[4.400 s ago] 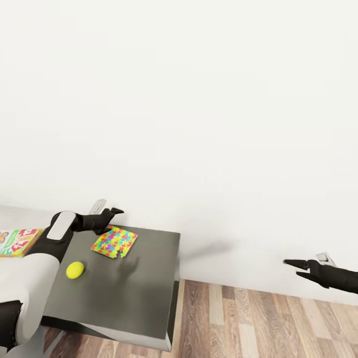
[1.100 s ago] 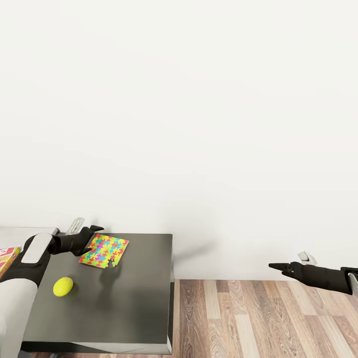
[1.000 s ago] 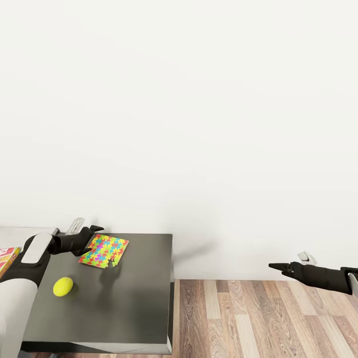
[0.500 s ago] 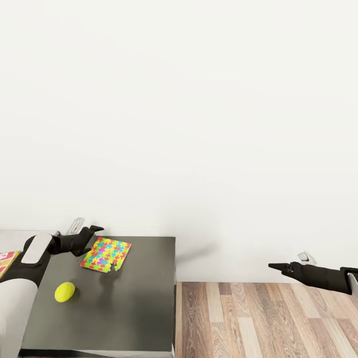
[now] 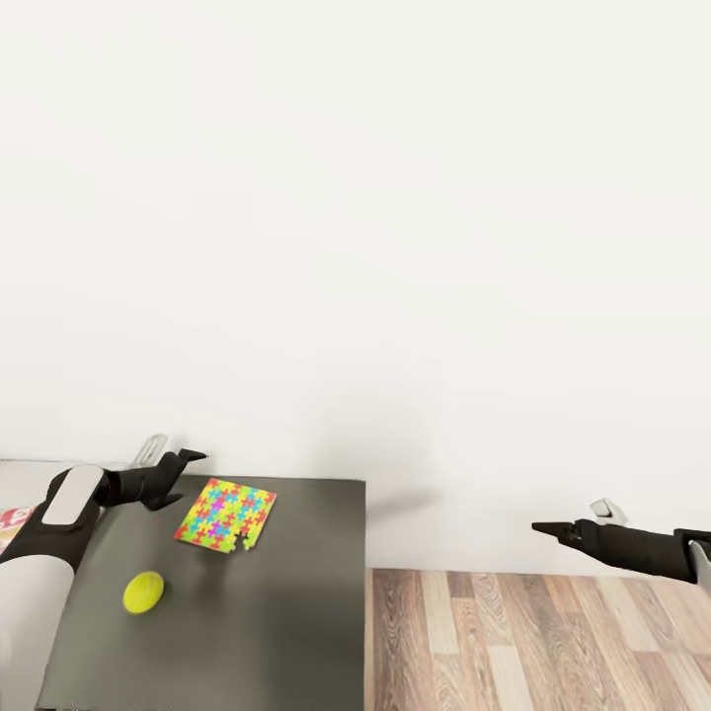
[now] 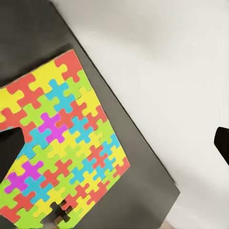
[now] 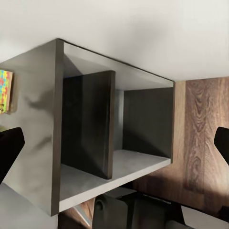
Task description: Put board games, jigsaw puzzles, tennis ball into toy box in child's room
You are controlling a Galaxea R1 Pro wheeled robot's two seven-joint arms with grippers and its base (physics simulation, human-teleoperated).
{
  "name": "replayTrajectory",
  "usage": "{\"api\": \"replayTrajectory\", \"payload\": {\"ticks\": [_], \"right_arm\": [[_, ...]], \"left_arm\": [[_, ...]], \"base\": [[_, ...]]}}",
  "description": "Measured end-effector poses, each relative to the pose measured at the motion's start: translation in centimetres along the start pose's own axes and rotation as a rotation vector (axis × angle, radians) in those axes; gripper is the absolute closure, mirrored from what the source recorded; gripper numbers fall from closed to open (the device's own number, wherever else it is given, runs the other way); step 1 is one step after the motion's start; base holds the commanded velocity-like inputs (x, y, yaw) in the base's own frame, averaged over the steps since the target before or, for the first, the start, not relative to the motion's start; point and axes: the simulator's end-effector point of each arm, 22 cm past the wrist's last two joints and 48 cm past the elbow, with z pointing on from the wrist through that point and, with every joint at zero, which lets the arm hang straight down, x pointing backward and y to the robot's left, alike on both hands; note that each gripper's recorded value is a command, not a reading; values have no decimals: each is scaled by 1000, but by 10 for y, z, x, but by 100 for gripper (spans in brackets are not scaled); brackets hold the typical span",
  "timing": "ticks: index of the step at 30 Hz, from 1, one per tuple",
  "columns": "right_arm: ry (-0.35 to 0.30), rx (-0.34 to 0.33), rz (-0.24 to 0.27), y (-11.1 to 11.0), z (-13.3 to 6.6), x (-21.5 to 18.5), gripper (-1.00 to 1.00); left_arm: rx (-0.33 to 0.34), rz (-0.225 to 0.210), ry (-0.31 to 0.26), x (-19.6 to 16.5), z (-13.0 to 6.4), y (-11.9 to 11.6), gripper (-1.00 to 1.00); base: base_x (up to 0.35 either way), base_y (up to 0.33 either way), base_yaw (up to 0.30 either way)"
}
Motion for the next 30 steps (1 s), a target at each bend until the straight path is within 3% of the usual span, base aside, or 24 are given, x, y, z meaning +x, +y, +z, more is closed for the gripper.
{"api": "replayTrajectory", "payload": {"ticks": [21,30], "right_arm": [[8,18,-13,-4,1,2,-100],[-20,17,-58,-5,1,-3,-100]], "left_arm": [[-4,3,3,2,1,1,-100],[-6,7,5,3,2,1,-100]], "base": [[6,6,47],[0,0,2]]}}
